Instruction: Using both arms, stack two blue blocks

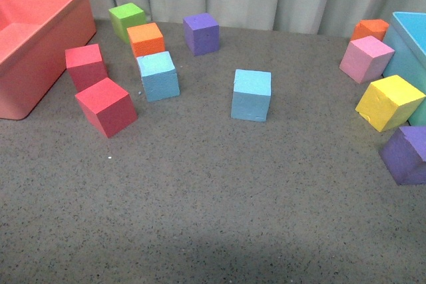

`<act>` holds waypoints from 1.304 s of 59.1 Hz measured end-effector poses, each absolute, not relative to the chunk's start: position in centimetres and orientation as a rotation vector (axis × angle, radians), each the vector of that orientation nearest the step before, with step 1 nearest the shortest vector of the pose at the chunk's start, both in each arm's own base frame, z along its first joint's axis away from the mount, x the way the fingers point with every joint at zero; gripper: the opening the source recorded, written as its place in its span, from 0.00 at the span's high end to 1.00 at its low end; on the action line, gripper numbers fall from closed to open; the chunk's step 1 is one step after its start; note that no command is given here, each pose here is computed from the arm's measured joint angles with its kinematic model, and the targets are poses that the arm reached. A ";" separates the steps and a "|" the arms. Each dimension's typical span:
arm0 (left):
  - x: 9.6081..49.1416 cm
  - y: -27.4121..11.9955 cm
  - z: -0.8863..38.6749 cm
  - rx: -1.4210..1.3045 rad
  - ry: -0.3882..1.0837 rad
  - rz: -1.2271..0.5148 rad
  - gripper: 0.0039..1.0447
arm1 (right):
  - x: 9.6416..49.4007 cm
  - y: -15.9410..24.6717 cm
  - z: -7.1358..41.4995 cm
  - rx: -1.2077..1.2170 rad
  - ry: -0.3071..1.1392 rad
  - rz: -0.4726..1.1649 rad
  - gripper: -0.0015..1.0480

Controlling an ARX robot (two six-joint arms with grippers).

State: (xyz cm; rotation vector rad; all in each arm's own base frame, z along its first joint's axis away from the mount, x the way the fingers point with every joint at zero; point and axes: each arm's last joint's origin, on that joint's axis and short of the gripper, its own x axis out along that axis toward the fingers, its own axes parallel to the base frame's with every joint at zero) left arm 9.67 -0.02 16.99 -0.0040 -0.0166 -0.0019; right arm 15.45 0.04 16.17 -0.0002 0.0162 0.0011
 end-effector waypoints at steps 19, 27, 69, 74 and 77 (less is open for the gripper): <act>9.7 0.0 17.0 -0.004 -0.017 -0.002 0.06 | 13.8 0.0 16.3 0.000 0.010 0.001 0.99; 9.7 0.0 17.0 -0.004 -0.017 -0.002 0.06 | 13.2 0.0 16.5 0.000 0.005 0.001 0.99; 9.7 0.0 17.0 -0.004 -0.017 -0.002 0.06 | 11.1 0.0 16.7 0.000 -0.006 0.001 0.99; 9.7 0.0 17.0 -0.004 -0.017 -0.002 0.06 | 10.9 0.0 16.7 0.000 -0.006 0.001 0.99; 9.7 0.0 17.0 -0.004 -0.017 -0.002 0.06 | 10.7 0.0 16.7 0.000 -0.005 0.001 0.99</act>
